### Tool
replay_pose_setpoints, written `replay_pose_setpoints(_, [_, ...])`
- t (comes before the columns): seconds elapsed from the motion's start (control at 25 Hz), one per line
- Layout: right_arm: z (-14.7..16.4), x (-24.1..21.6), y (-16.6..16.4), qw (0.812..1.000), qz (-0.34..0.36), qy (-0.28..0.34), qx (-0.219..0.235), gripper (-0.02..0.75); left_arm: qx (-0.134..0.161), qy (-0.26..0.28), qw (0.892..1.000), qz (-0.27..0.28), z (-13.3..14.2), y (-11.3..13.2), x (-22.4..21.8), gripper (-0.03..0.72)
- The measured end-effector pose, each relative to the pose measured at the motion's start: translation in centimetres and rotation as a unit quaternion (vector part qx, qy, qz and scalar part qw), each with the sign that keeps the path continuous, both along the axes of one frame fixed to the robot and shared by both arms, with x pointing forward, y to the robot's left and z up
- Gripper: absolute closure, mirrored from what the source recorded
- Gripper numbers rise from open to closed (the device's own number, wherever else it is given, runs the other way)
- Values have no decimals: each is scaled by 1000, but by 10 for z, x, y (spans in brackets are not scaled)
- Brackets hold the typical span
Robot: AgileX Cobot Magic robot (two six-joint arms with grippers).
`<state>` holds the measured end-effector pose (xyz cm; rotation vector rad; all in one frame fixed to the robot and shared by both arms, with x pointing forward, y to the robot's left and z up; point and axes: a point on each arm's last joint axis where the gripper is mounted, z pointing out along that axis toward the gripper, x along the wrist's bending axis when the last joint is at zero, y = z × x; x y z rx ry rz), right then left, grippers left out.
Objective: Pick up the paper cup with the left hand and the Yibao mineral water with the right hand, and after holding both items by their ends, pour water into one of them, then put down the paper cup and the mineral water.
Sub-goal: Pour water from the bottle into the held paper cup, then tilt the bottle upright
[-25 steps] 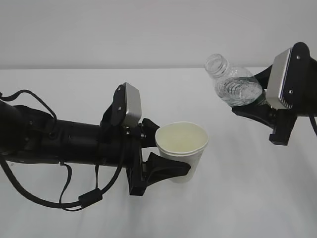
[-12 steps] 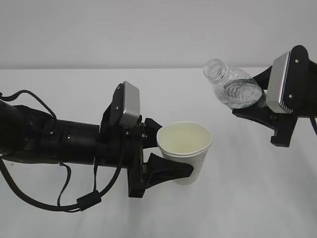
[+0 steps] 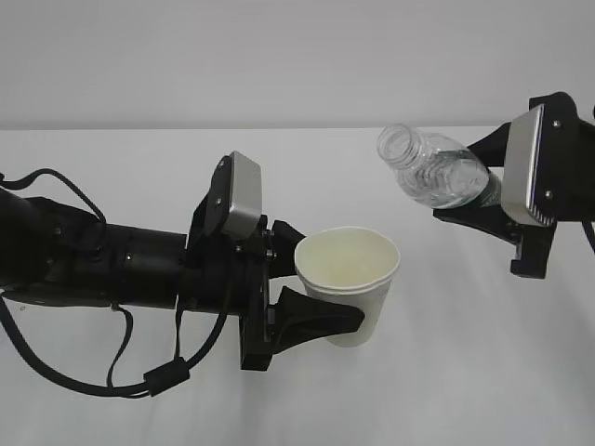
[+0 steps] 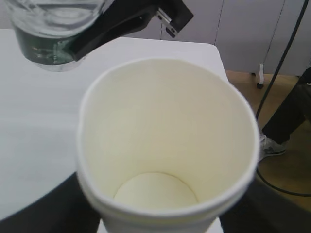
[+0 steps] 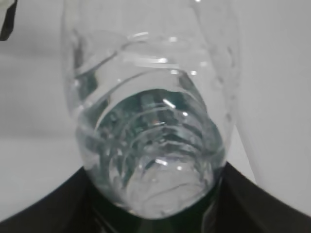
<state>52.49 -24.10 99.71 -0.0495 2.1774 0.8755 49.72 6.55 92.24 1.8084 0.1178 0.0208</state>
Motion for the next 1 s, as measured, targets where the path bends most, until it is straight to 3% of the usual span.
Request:
replay_pose_setpoints(0.2, [-1, -2, 1, 1000, 21, -7, -13, 302, 11, -1, 1000, 6, -2, 1, 1, 214])
replay_pose_setpoints(1.0, [-1, -2, 1, 997, 45, -33, -47, 302, 11, 9, 1000, -7, -2, 0, -2, 214])
